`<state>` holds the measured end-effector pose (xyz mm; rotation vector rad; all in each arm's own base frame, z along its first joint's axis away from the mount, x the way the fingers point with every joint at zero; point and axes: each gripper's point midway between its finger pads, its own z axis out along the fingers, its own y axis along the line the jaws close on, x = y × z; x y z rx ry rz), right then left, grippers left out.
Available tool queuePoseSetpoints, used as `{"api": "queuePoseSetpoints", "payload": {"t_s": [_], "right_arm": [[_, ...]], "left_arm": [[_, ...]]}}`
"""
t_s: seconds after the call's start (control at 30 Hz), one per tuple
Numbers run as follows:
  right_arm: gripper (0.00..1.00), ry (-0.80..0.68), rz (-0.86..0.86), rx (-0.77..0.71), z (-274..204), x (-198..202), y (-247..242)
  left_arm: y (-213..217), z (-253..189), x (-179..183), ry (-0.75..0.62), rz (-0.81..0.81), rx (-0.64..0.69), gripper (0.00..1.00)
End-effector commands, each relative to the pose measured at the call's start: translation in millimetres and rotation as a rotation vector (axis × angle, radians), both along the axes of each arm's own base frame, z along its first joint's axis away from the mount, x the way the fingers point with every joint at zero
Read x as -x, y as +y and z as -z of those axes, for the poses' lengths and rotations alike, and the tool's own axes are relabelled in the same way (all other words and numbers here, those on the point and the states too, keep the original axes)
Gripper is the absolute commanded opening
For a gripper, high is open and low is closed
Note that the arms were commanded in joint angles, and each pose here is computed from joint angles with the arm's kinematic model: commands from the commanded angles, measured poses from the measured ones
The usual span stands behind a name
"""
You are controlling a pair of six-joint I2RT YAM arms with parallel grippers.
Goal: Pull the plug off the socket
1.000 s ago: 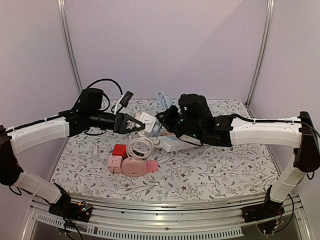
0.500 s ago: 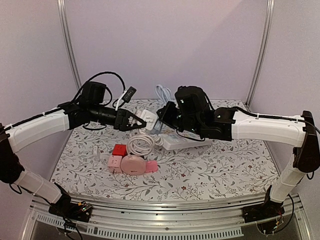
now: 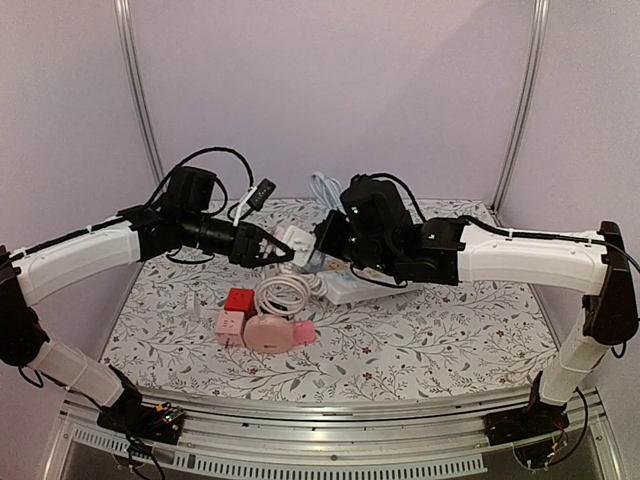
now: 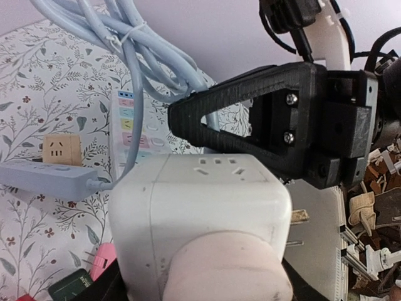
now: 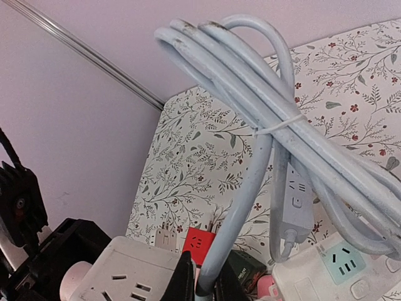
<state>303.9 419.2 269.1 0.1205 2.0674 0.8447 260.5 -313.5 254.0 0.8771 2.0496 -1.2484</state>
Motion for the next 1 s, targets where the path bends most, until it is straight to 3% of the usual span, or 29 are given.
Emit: {"api": "queuePoseSetpoints", "payload": {"t_s": [0.0, 0.37, 0.97], "right_arm": [[0.00, -0.014, 0.135, 0.132, 17, -6, -44], [0.00, 0.068, 0.243, 0.075, 38, -4, -62], [0.00, -0.044, 0.161, 0.157, 1, -15, -61]], "left_arm": [[23, -59, -26, -0.135, -0.121, 0.166, 0.04], [54, -80, -38, -0.253, -0.299, 0.198, 0.05], [45, -84, -31, -0.224, -0.203, 0.217, 0.05]]}}
